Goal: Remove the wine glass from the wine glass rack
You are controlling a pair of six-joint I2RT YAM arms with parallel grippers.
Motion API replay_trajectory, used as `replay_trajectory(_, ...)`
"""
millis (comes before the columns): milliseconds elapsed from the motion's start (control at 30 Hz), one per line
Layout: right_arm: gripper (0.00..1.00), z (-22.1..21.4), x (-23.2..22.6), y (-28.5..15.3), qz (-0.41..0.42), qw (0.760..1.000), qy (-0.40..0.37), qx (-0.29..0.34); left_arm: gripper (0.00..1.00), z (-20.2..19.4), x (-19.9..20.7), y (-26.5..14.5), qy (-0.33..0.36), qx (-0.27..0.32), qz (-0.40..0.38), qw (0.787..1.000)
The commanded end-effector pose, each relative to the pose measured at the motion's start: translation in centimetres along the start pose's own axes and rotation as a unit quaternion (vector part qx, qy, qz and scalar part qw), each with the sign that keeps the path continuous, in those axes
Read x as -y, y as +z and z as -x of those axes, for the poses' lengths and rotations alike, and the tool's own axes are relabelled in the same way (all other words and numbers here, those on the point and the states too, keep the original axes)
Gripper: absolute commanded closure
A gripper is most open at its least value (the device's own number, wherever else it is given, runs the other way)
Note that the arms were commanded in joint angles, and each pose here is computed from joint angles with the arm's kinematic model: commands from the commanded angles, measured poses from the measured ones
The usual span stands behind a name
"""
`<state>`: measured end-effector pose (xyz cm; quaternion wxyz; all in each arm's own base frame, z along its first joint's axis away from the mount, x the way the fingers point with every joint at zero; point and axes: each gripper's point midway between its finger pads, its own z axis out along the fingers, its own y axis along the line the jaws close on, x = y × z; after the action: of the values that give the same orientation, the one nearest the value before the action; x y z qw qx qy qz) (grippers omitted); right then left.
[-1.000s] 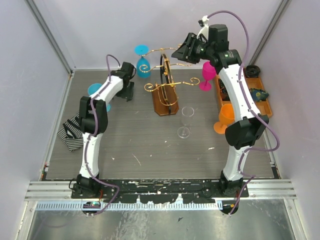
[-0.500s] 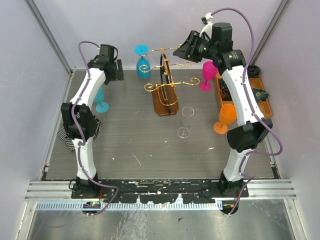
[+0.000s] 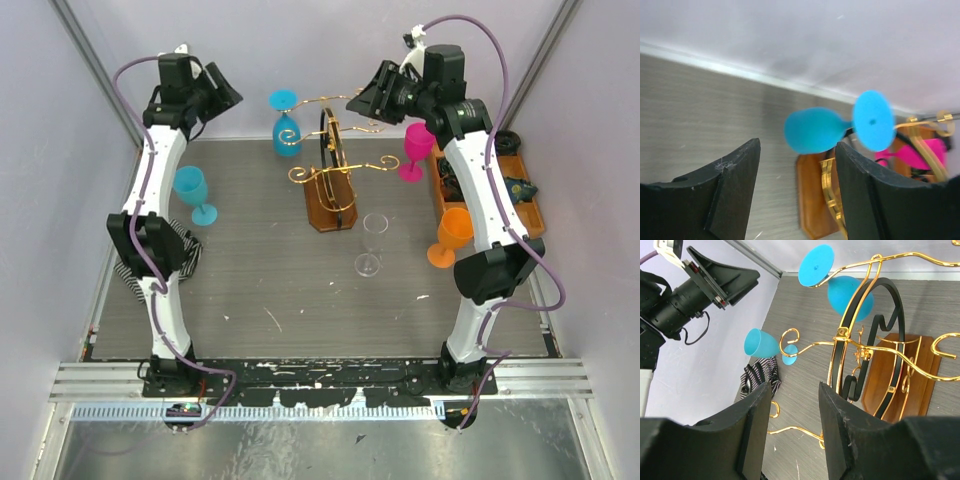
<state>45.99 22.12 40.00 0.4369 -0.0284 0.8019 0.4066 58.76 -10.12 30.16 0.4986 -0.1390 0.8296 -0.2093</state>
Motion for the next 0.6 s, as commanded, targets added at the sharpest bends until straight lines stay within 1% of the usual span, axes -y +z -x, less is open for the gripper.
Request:
replay_trajectory(0,0.52,2.2,-2.3,-0.9,0.023,0.999,-0.019,0.033,0.32,2.6,5.0,0.7,-0.085,0.006,-0.131,0.988)
replay_trajectory(67,0.52,2.4,-2.4,-1.0,0.025,0.999,-0.021,0.036,0.33,2.8,6.0,1.3,-0.109,0.0,-0.163,0.981)
replay_trajectory(233,0.51,3.0,-2.7,-1.2,0.025,0.998,-0.027,0.046,0.35,2.8,7.2,2.2,-0.123,-0.007,-0.186,0.975)
replay_trajectory(400,0.51,3.0,-2.6,-0.9,0.026,0.998,-0.023,0.045,0.36,1.0,6.9,3.3,-0.125,-0.033,-0.184,0.974)
replay_trajectory(567,0.51,3.1,-2.7,-0.9,0.027,0.998,-0.023,0.048,0.37,-0.7,7.8,3.8,-0.12,-0.057,-0.2,0.971)
